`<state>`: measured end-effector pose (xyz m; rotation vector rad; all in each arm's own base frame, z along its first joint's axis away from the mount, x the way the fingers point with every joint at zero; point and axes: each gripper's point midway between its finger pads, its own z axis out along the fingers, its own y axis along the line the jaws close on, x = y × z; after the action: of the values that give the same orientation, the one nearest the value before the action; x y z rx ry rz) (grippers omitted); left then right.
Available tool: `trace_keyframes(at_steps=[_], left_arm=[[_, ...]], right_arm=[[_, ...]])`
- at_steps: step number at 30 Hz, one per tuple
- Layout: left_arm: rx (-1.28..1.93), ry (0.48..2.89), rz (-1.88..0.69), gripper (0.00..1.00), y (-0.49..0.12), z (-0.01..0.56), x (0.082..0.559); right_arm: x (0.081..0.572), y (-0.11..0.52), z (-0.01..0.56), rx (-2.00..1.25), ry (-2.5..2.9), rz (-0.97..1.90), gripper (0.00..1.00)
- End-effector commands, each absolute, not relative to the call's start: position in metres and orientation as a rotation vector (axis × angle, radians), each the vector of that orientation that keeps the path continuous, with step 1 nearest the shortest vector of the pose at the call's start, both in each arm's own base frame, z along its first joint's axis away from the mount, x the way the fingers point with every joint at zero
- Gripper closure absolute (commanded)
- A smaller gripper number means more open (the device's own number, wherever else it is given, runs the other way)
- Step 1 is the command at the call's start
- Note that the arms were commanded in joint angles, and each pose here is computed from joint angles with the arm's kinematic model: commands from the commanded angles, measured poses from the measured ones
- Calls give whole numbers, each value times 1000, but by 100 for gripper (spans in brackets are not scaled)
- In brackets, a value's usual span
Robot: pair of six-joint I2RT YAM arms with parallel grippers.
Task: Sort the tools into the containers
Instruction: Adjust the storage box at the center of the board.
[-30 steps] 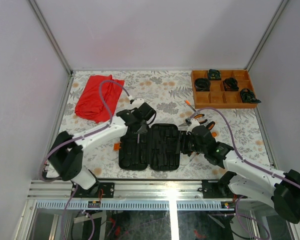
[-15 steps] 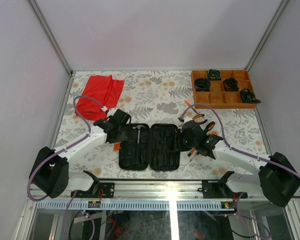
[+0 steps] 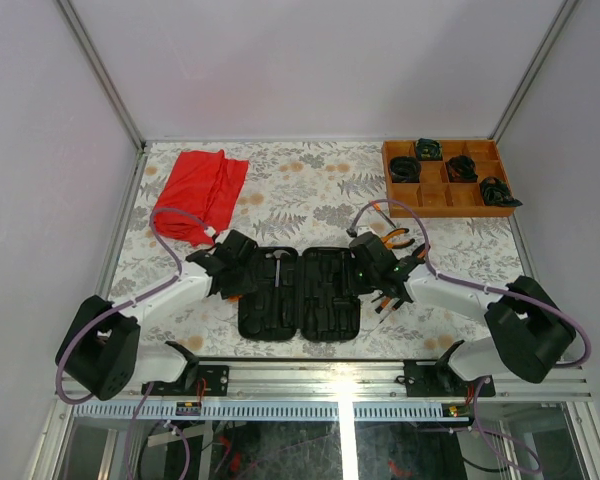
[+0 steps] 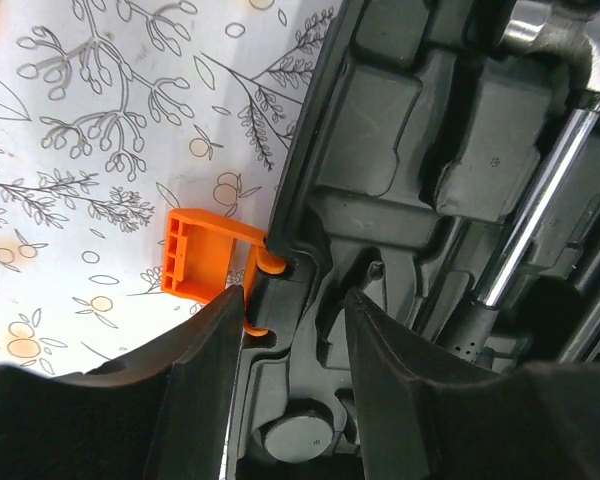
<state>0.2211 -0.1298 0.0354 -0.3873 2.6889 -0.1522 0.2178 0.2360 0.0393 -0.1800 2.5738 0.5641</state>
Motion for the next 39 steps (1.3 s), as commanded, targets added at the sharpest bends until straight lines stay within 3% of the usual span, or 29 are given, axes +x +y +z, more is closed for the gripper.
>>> trace_keyframes(at_steps=[1,18,28,39], left_arm=[[-416,2657,-345,57,-152,39,224],[-407,2622,-520,58,-177,53,207],[-437,2519,-474,52,-158,74,223],[-436,2492,-457,52,-150,62,247]], right_arm=[[243,228,43,-201,2547,455,59],[287,254,91,-369,2421,620,55],[270,250,119,-323,2379,616,52],[231,309,120,-418,2404,707,59]])
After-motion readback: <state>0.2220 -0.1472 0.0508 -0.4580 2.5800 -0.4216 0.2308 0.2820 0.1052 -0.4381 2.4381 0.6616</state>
